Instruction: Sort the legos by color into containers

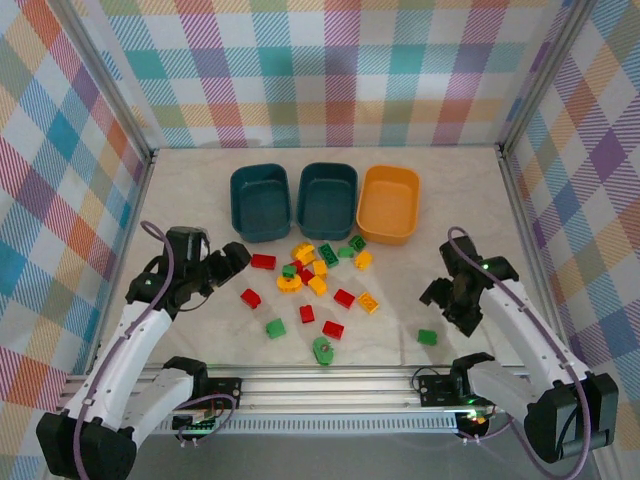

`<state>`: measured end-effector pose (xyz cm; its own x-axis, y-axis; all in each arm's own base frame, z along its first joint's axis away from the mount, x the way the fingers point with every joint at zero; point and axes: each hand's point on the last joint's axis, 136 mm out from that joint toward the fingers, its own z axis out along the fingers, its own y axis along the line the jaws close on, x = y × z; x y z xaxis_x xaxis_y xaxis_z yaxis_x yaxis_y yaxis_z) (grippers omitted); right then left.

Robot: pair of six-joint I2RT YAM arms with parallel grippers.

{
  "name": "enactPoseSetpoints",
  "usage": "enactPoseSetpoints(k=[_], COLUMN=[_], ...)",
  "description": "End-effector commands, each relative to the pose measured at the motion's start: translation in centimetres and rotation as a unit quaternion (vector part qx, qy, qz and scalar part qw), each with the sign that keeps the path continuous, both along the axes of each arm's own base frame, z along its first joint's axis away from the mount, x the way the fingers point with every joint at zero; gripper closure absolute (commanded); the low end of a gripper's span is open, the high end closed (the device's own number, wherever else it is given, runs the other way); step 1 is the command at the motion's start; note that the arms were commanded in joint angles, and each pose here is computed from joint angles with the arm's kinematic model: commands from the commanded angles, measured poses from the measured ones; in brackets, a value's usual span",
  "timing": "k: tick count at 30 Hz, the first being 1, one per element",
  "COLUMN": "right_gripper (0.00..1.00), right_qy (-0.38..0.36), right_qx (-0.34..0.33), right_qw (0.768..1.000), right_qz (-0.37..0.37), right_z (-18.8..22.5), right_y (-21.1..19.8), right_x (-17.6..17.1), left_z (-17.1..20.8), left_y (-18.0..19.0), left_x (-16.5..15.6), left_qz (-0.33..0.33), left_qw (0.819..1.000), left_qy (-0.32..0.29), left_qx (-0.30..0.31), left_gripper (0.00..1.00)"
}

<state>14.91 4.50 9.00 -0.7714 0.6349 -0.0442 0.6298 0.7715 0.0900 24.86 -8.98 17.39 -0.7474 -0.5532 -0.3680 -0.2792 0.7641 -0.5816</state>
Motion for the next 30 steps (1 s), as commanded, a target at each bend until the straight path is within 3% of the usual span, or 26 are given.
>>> enactPoseSetpoints(k=[1,11,23,30], right_gripper=[0.16,0.13,0.08,0.15], right_qy=[0.053,0.091,0.115,0.1], right_qx=[0.003,-0.019,-0.056,-0.013], right_qw=[0.998,0.993,0.99,0.992], right_qz=[-0.017,0.072,0.061,0.079], right_z=[-1.7,-5.8,-5.8,-6.5], right_y=[0.5,3.4,2.7,4.7], right_x=[-1.7,-1.5,-1.7,-0.3], left_z=[1.0,0.4,0.7,0.3], left_y=[-1.2,-2.2,-2.8,-3.0], left_x=[-0.3,-0.3,0.0,-0.4], left_qz=[-0.025,-0.046,-0.049,-0.046], left_qw=[0.999,0.999,0.999,0.999], left_qy=[-0.014,-0.004,0.0,0.011], left_qx=[-0.016,-0.02,-0.024,-0.026], left_gripper=[0.15,0.14,0.14,0.14])
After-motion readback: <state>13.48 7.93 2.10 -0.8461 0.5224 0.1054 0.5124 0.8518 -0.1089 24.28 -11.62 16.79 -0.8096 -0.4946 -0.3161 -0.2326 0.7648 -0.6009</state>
